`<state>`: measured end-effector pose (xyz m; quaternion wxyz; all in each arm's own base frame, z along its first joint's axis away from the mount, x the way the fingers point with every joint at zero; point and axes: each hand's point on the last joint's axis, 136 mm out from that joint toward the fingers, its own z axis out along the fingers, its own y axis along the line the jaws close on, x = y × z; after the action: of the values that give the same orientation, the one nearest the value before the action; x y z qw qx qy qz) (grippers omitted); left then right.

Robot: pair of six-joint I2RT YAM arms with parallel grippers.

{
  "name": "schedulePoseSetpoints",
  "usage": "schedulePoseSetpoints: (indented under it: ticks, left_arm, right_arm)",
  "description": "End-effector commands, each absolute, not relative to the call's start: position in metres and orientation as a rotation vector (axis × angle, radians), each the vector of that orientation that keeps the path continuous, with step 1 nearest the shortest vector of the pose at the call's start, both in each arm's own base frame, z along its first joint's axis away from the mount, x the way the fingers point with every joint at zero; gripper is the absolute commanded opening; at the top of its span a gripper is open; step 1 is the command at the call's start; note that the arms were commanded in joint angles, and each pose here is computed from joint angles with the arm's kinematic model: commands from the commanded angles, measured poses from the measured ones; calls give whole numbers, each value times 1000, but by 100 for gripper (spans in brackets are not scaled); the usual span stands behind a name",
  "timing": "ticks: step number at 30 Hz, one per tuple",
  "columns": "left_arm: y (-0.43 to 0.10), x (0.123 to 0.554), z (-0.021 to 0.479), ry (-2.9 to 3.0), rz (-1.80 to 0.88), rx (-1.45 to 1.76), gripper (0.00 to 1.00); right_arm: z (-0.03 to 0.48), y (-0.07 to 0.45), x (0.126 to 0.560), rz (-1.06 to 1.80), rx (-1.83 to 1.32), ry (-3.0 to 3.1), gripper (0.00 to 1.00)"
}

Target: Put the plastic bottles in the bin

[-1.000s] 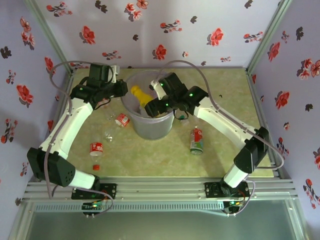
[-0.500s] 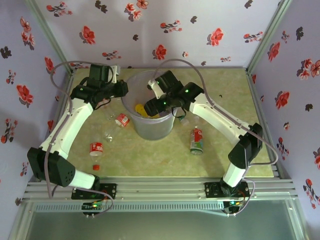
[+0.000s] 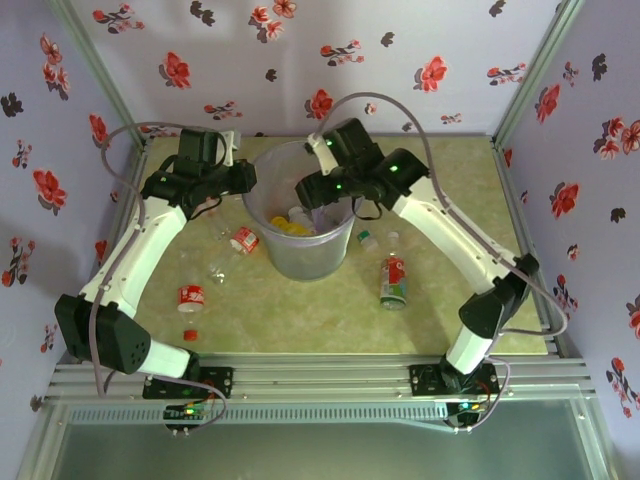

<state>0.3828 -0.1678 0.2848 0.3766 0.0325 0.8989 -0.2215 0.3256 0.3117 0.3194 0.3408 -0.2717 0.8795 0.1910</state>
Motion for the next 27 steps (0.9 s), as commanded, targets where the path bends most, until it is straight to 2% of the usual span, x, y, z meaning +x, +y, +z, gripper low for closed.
schedulePoseSetpoints:
  ticks: [1,7,12,18,22,27]
  left_arm:
    - [-165,379,276,2317,-547,133,0]
    - [-165,378,275,2321,-547,140,0]
    - [-164,378,273,2323,-547,141,0]
    - [-164,379,271,2329,-548,143,0]
    - [-163,379,270,2332,-548,142,0]
    - [-162,380,268,2335,-550,139,0]
  right_arm:
    - [357,261,327,442,-518,2247,70]
    - [357,173,330,308,-238,2296,71]
    - [294,115,320,148,-56,2509,71]
    - [213,106,287,87,25,2735,78]
    - [176,106,269,47,52,2822,85]
    - [131,122,247,93,72,2931,89]
